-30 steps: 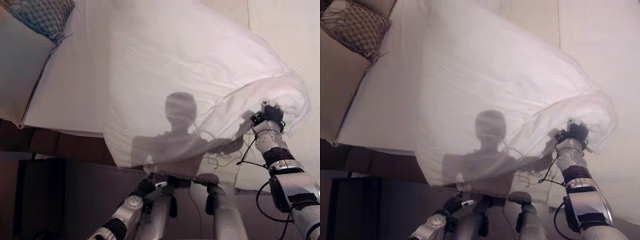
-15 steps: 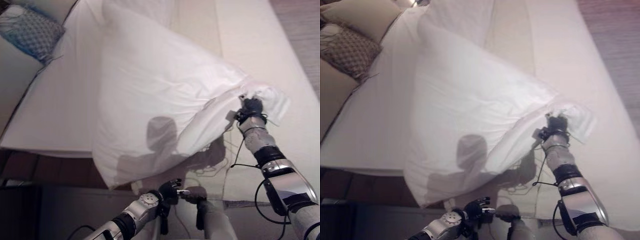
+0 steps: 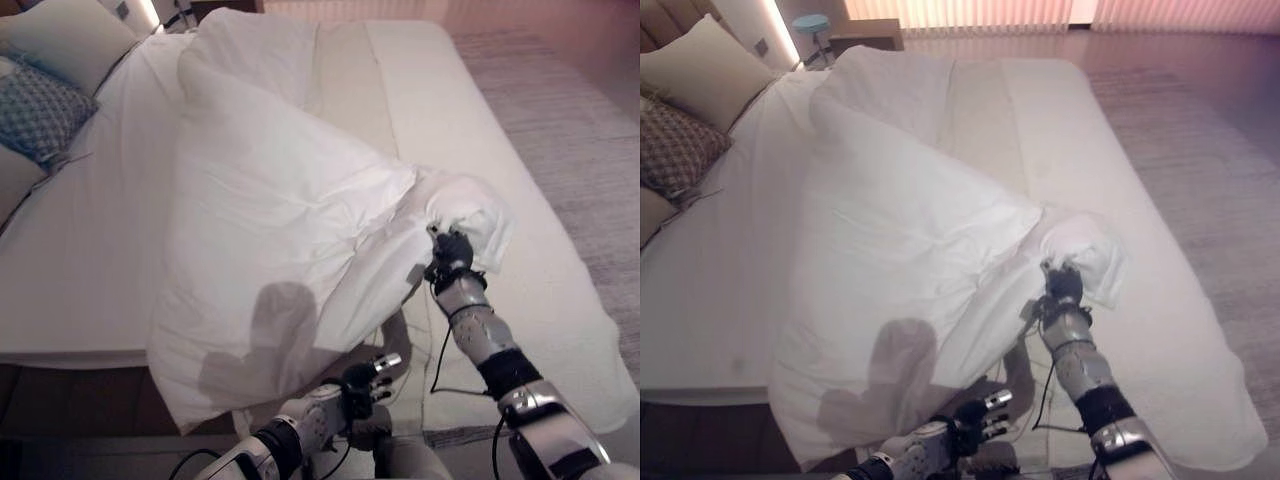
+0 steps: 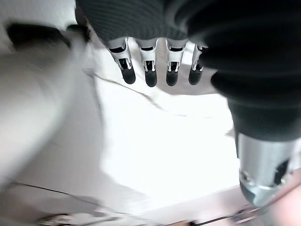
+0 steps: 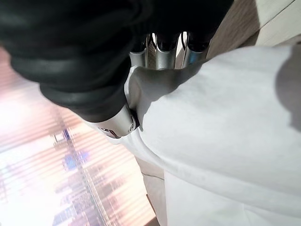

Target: Make the bed

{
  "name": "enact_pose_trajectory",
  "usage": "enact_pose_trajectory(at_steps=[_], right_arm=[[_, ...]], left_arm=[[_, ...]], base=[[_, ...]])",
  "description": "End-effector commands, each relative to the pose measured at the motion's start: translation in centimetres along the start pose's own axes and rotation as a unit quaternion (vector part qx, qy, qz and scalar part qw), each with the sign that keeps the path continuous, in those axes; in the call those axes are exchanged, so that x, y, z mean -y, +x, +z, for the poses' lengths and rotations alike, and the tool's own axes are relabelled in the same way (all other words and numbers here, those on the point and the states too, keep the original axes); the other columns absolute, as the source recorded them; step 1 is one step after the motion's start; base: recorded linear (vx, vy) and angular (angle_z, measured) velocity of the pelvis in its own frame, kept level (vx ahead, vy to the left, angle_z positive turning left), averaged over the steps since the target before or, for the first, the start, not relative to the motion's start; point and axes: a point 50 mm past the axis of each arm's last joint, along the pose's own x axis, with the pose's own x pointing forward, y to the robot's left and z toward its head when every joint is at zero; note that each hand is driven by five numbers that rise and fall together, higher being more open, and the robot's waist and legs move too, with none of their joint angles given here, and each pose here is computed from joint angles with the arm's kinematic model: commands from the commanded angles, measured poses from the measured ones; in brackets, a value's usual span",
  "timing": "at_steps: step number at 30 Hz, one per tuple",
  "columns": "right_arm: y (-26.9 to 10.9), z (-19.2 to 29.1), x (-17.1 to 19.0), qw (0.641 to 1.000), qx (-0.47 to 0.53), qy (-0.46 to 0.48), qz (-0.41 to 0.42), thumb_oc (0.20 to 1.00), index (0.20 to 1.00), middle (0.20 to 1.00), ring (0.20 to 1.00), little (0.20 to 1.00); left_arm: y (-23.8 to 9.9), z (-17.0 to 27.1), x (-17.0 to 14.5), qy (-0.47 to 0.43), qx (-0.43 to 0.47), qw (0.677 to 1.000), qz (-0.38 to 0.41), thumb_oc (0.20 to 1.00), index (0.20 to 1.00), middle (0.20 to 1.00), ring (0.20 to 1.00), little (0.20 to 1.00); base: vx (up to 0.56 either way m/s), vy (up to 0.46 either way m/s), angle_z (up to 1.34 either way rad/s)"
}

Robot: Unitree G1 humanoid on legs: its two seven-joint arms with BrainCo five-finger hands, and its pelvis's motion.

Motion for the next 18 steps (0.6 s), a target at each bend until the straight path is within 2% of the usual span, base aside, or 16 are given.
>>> enact_pose_trajectory(at_steps=[1, 5, 12, 18], right_arm=[[-0.7, 4.0, -1.4, 0.990, 0.112, 0.075, 0.049, 0.200, 0.200, 0.200, 0.200, 0.200], [-2.1, 3.2, 0.3, 0.990, 0.113, 0.080, 0.023, 0.200, 0.200, 0.200, 0.200, 0.200], [-3.0, 2.1, 3.2, 0.990, 0.112, 0.074, -0.046, 0.200, 0.200, 0.200, 0.200, 0.200], [-3.4, 1.7, 4.2, 0.986, 0.111, 0.096, -0.082, 0.200, 0.200, 0.200, 0.200, 0.200]], left_arm=[[0.7, 1.9, 1.7, -0.077, 0.049, 0.996, 0.010, 1.000, 1.000, 1.000, 1.000, 1.000], [0.3, 5.1, 0.6, -0.171, 0.125, 0.976, 0.046, 1.000, 1.000, 1.000, 1.000, 1.000], [-0.8, 6.9, -1.5, -0.312, 0.196, 0.926, 0.079, 1.000, 1.000, 1.000, 1.000, 1.000], [-1.2, 6.6, -2.6, -0.355, 0.208, 0.905, 0.107, 1.000, 1.000, 1.000, 1.000, 1.000]], base=[[0.03, -0.048, -0.13], [0.03, -0.048, -0.06], [0.04, -0.050, -0.02], [0.03, -0.045, 0.08]])
